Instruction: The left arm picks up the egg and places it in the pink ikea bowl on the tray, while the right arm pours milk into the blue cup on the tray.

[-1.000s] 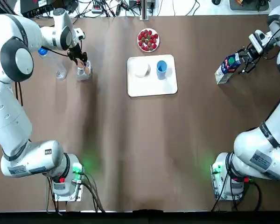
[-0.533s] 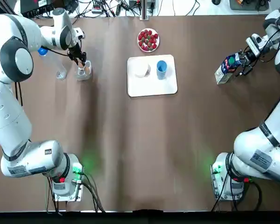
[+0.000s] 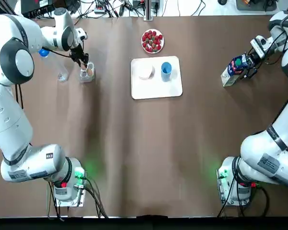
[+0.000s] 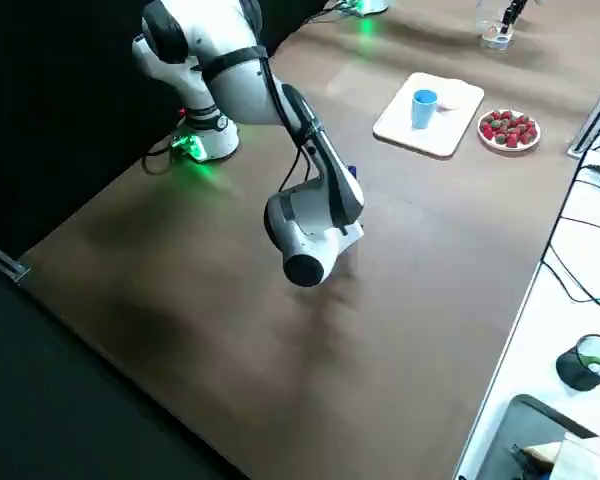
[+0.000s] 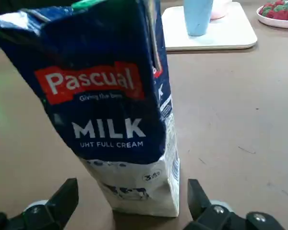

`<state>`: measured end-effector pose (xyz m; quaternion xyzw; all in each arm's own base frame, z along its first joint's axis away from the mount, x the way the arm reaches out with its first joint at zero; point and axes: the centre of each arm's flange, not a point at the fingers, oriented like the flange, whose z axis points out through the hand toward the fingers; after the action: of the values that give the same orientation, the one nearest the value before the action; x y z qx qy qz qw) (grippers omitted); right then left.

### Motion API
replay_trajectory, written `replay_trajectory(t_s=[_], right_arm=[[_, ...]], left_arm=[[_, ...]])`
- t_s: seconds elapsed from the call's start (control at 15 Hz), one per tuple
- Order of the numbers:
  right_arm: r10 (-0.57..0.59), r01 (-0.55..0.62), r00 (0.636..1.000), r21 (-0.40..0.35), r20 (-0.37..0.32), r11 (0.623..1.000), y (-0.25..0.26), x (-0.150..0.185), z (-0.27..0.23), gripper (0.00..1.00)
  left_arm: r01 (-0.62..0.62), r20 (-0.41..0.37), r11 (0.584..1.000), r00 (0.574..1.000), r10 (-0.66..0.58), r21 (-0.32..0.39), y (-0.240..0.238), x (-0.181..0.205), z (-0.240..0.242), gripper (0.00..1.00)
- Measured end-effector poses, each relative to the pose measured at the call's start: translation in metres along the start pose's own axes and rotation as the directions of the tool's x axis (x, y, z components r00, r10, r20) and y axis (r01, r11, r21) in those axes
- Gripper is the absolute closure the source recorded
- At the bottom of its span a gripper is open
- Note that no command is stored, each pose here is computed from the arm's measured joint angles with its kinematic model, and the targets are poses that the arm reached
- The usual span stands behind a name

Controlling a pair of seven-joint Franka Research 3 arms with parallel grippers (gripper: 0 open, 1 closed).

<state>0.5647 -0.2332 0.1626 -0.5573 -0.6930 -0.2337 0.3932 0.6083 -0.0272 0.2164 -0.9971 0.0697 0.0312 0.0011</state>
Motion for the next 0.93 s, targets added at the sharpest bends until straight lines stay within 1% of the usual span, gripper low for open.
replay_trajectory(t_s=[0.27,0.53,0.73,0.87,0.93], right_arm=[[0.008,-0.007,1.000,0.013,-0.018,1.000,-0.001,-0.005,0.009,0.00],[0.006,-0.005,0.999,0.030,-0.036,1.000,0.000,-0.003,0.014,0.00],[0.005,-0.003,0.999,0.038,-0.042,0.999,0.001,-0.002,0.018,0.00],[0.006,-0.004,0.999,0.040,-0.045,0.999,0.001,-0.003,0.019,0.02],[0.007,-0.006,0.999,0.041,-0.046,0.999,0.001,-0.003,0.020,0.06]], left_arm=[[0.003,-0.019,1.000,1.000,-0.003,0.001,0.002,0.003,-0.009,0.53],[0.030,-0.063,0.999,0.998,-0.029,0.020,0.003,0.005,-0.057,0.53],[0.037,-0.066,0.998,0.997,-0.035,0.040,0.004,-0.002,-0.098,0.53],[0.051,-0.061,0.998,0.997,-0.049,0.041,0.018,-0.006,-0.116,0.53],[0.067,-0.065,0.997,0.996,-0.065,0.036,0.033,-0.006,-0.121,0.53]])
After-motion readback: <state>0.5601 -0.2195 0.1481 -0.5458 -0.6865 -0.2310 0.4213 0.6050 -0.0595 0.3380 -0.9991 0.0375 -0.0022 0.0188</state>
